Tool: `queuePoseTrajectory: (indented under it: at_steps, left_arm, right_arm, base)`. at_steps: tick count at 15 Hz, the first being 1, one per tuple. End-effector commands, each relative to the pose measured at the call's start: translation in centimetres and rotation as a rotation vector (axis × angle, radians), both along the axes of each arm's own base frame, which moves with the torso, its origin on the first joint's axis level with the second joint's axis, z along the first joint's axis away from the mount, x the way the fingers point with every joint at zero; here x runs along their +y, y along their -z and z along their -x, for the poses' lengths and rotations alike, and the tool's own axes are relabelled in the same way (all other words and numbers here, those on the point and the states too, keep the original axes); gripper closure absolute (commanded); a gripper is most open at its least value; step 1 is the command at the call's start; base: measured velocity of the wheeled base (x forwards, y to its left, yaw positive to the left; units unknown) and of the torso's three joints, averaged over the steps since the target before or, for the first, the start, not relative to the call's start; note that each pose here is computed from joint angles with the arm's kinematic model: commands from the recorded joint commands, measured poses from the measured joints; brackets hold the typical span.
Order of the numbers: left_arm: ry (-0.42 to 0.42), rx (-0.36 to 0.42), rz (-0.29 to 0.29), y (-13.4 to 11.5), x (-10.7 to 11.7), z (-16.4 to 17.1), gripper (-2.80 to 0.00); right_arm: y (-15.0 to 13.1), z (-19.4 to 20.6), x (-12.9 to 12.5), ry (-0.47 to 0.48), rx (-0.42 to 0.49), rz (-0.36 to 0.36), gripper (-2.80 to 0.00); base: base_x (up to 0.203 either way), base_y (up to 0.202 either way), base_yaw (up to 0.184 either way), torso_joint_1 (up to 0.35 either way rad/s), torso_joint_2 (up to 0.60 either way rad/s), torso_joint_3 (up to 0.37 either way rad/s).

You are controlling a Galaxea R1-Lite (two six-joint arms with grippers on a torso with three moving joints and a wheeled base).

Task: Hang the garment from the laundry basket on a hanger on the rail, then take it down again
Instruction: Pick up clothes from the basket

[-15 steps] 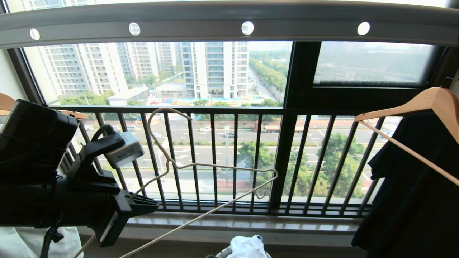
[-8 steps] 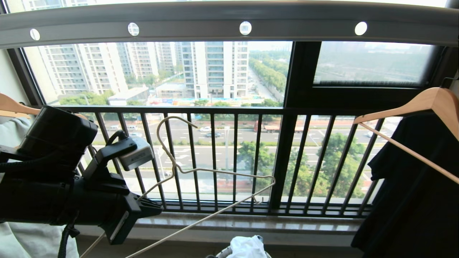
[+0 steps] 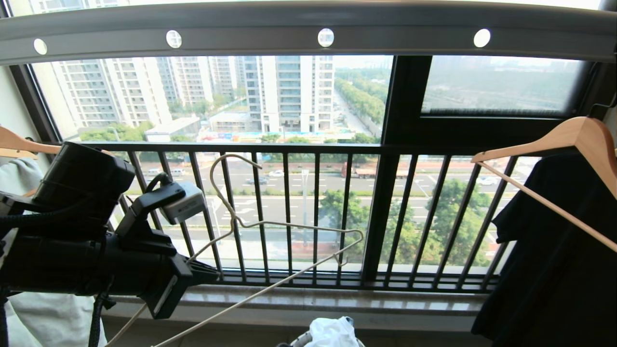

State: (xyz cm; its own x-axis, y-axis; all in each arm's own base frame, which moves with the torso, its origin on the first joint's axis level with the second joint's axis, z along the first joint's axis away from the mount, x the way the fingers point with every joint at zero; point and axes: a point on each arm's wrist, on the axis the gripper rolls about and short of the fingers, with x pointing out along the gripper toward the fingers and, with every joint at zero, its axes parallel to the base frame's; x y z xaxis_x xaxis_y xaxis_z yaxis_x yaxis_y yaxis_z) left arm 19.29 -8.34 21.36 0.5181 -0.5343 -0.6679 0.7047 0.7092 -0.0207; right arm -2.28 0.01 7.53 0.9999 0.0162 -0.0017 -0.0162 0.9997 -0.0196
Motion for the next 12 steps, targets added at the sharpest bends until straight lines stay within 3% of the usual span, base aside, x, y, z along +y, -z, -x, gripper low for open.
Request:
queuePoseTrajectory:
  at_steps: [1,5,8,12]
  left_arm:
    - [0.0,0.004,-0.003,0.1,0.0,-0.1,0.0]
    - [0.002,0.012,-0.003,0.2,0.0,-0.2,0.0]
    - [0.049,0.076,0.022,1.4,-0.4,-0.9,0.0]
    - [0.054,0.109,0.011,2.2,-0.7,-1.5,0.0]
  right_arm:
    - [0.0,0.0,0.0,-0.001,-0.002,0.0,0.0]
    - [0.0,0.0,0.0,-0.001,-0.002,0.0,0.0]
    - [0.0,0.0,0.0,-0.001,-0.002,0.0,0.0]
    - [0.0,0.0,0.0,-0.001,-0.002,0.0,0.0]
  base:
    - [0.0,0.0,0.0,0.0,0.0,0.0]
    - [0.0,0.0,0.0,0.0,0.0,0.0]
    - [0.0,0.0,0.0,0.0,0.0,0.0]
    - [0.0,0.0,0.0,0.0,0.0,0.0]
